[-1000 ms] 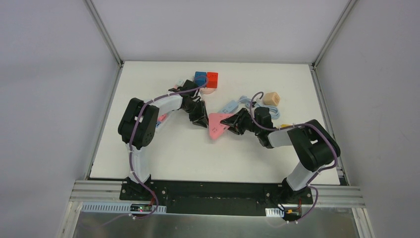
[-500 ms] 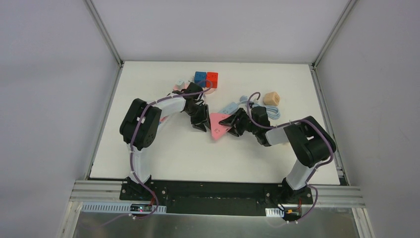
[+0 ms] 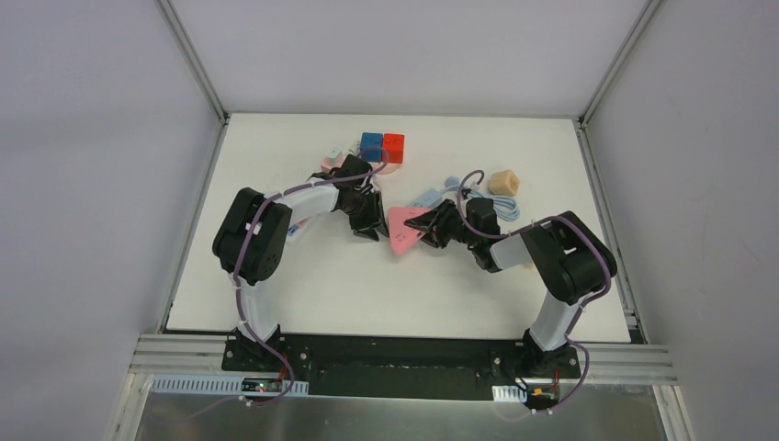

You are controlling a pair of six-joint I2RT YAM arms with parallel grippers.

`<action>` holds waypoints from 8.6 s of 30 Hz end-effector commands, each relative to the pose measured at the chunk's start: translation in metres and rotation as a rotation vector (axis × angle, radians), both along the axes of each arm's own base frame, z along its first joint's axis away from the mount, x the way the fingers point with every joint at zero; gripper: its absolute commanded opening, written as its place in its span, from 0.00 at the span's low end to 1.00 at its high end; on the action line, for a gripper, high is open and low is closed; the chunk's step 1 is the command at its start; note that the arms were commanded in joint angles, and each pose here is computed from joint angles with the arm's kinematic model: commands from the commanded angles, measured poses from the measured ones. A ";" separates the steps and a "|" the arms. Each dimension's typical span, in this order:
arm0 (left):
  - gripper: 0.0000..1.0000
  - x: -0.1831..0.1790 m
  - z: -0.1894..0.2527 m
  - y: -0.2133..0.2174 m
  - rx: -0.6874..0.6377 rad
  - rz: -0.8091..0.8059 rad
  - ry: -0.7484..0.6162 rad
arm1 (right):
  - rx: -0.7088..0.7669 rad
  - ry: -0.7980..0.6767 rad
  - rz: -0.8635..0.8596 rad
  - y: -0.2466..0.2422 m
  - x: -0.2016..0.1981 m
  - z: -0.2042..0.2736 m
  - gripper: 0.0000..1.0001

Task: Pull the plug off the socket

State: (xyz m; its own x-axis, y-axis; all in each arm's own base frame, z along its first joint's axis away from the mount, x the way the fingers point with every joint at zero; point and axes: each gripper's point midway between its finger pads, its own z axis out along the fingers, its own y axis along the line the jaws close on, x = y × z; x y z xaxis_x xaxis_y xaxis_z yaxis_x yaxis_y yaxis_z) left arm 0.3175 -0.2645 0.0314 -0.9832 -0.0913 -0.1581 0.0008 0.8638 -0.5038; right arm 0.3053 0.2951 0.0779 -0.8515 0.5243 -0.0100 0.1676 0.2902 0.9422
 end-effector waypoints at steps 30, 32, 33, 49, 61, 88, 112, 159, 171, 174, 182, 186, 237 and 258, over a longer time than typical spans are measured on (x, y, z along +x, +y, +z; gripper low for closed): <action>0.30 0.025 -0.019 0.012 -0.079 0.164 0.018 | 0.284 -0.144 0.089 0.013 -0.005 0.038 0.00; 0.29 0.020 -0.024 0.016 -0.048 0.163 0.038 | 0.317 -0.160 0.097 0.014 -0.006 0.047 0.00; 0.28 0.017 -0.026 0.018 -0.032 0.158 0.043 | 0.328 -0.164 0.100 0.014 -0.006 0.051 0.00; 0.26 -0.004 -0.043 0.032 0.138 0.095 0.095 | 0.401 -0.106 0.039 0.010 0.012 0.073 0.00; 0.26 -0.007 -0.042 0.029 0.143 0.069 0.143 | 0.069 -0.363 0.157 0.009 -0.003 0.033 0.00; 0.27 -0.002 -0.039 0.024 0.134 0.069 0.156 | 0.177 -0.516 0.214 0.008 -0.011 0.092 0.00; 0.47 0.038 0.061 0.000 -0.024 -0.043 -0.045 | -0.098 -0.172 -0.086 -0.063 0.000 0.075 0.00; 0.83 0.071 0.151 0.273 0.408 0.815 -0.382 | -0.692 -0.245 -0.556 -0.200 0.015 0.105 0.81; 0.66 0.068 0.049 0.291 0.293 0.787 -0.003 | -0.591 -0.287 -0.342 -0.147 0.032 0.094 0.74; 0.56 0.076 0.027 0.281 0.260 0.717 0.088 | -0.593 -0.325 -0.302 -0.135 0.035 0.096 0.74; 0.49 0.062 0.006 0.256 0.127 0.730 0.133 | -0.585 -0.353 -0.221 -0.111 0.043 0.093 0.74; 0.46 0.046 0.004 0.243 0.081 0.749 0.140 | -0.584 -0.341 -0.165 -0.097 0.049 0.083 0.74; 0.56 0.000 0.048 0.201 0.038 0.548 -0.003 | -0.575 -0.166 0.703 0.150 -0.026 -0.011 0.00; 0.55 -0.016 0.009 0.137 -0.144 0.548 0.125 | -0.584 -0.257 0.708 0.154 -0.020 0.005 0.33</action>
State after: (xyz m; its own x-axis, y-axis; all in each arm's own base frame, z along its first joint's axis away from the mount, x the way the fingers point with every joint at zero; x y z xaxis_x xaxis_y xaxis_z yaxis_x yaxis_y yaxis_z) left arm 0.2952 -0.1178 0.0409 -0.8130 -0.5817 -0.0248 -0.4769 0.6898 -0.5447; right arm 0.2802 0.4356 0.0687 -0.9281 -0.2594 -0.2669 -0.3704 0.7139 0.5943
